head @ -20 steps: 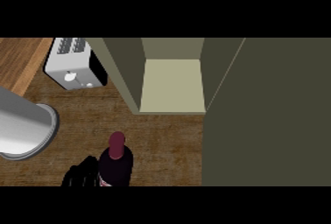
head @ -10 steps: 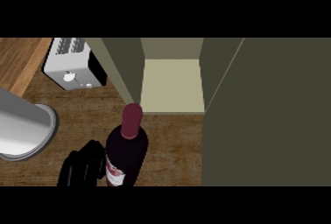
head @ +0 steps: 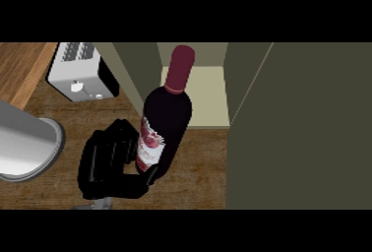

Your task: Pick up the wine, place it into the cabinet and close the cabinet

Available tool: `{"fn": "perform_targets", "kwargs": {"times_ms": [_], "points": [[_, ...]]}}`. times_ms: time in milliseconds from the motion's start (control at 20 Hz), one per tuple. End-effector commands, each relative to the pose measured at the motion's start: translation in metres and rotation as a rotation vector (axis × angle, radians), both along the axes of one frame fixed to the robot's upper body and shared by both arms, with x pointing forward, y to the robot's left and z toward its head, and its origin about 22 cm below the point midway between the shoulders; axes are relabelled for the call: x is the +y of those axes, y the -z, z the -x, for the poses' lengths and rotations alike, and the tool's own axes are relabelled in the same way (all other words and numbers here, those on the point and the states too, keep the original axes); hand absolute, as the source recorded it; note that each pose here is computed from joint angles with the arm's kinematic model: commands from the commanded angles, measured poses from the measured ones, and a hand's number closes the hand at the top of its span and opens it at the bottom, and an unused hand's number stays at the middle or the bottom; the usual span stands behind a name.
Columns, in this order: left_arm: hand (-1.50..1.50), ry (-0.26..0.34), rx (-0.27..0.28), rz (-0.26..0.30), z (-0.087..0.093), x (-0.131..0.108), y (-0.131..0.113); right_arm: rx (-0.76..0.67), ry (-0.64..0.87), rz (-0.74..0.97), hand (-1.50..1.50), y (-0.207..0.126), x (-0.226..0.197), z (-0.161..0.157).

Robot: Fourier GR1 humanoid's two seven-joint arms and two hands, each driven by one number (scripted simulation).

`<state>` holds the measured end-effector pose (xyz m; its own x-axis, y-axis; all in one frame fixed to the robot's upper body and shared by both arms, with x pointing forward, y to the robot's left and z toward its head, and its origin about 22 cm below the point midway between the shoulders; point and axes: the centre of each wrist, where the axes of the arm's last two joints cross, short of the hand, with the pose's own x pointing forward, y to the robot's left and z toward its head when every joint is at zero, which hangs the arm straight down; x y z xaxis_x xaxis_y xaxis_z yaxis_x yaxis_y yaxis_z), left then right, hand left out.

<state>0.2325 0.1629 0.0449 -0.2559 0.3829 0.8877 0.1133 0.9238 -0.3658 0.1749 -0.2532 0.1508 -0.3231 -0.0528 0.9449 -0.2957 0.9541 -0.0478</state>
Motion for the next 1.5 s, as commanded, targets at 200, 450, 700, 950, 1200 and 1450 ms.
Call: {"fn": "perform_targets", "kwargs": {"times_ms": [200, 450, 700, 950, 1200, 1450], "points": [[1.50, -0.028, -0.020, -0.104, -0.037, -0.046, 0.002, 0.000, 0.003, -0.005, -1.50, -0.002, -0.006, 0.007], [1.50, -0.031, -0.003, -0.199, -0.053, -0.067, 0.020, -0.001, -0.009, 0.011, -1.50, -0.008, 0.000, -0.006], [1.50, -0.061, 0.004, -0.228, -0.073, -0.073, 0.008, 0.000, 0.004, 0.006, -1.50, 0.009, -0.001, 0.001], [1.50, -0.076, 0.073, -0.197, -0.069, -0.082, 0.033, -0.019, 0.005, 0.002, -1.50, 0.012, -0.001, 0.000], [1.50, -0.095, 0.086, -0.224, -0.066, -0.084, 0.051, -0.010, 0.004, 0.018, -1.50, -0.003, -0.026, 0.002], [1.50, -0.108, 0.114, -0.206, -0.087, -0.077, 0.066, -0.004, 0.015, -0.003, -1.50, 0.007, -0.012, -0.017]]}}
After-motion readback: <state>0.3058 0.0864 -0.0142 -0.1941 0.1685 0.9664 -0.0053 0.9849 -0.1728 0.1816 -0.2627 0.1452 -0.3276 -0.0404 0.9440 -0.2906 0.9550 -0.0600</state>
